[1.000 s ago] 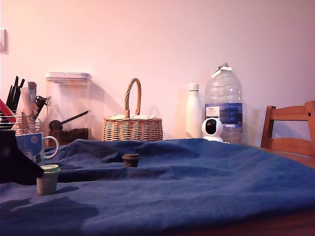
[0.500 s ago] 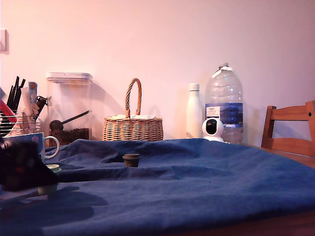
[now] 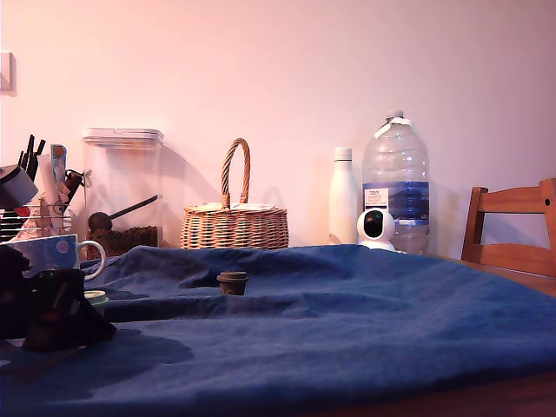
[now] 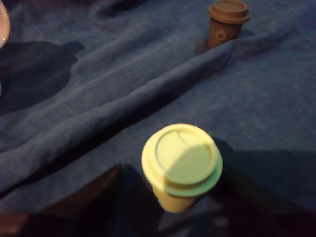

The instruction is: Pick up the coffee capsules on the table and drop them inside the coffee cup

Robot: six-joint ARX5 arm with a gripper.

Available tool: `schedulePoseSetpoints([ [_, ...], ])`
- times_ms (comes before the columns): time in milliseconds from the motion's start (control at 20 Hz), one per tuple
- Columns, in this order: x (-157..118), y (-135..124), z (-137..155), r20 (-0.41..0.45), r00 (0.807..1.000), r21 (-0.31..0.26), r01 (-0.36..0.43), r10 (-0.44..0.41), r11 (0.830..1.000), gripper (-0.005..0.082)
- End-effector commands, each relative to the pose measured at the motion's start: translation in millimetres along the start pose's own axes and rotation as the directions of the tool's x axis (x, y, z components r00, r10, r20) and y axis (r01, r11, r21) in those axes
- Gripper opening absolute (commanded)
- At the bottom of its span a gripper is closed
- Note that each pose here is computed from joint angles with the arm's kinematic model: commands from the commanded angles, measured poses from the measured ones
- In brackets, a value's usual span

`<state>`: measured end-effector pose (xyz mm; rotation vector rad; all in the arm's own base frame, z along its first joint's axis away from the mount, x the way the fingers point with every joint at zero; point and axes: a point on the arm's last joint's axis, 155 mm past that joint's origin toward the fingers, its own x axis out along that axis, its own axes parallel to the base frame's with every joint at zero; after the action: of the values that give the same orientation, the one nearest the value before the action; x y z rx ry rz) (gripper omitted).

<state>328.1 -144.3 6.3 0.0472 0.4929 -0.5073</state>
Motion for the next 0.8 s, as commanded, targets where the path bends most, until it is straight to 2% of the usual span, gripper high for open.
schedulePoseSetpoints([
  [0,1.4,-0.7,4.0,0.013,1.0,0.011,0.003,-0.003,1.0,0.0355],
  [100,1.4,-0.8,4.3,0.014,1.0,0.011,0.003,-0.003,1.0,0.0242],
  [200,1.3,-1.4,5.6,0.019,1.0,0.012,0.006,-0.007,1.0,0.0196],
  [550,-3.6,-21.9,26.2,0.085,0.99,0.036,0.109,-0.112,0.993,0.0197],
  [650,-9.5,-28.7,42.9,0.133,0.98,0.056,0.139,-0.146,0.989,0.0197],
  [700,-13.8,-32.9,53.8,0.165,0.972,0.046,0.16,-0.166,0.986,0.0197],
  [750,-18.6,-37.1,64.4,0.196,0.963,0.06,0.178,-0.186,0.982,0.0197],
])
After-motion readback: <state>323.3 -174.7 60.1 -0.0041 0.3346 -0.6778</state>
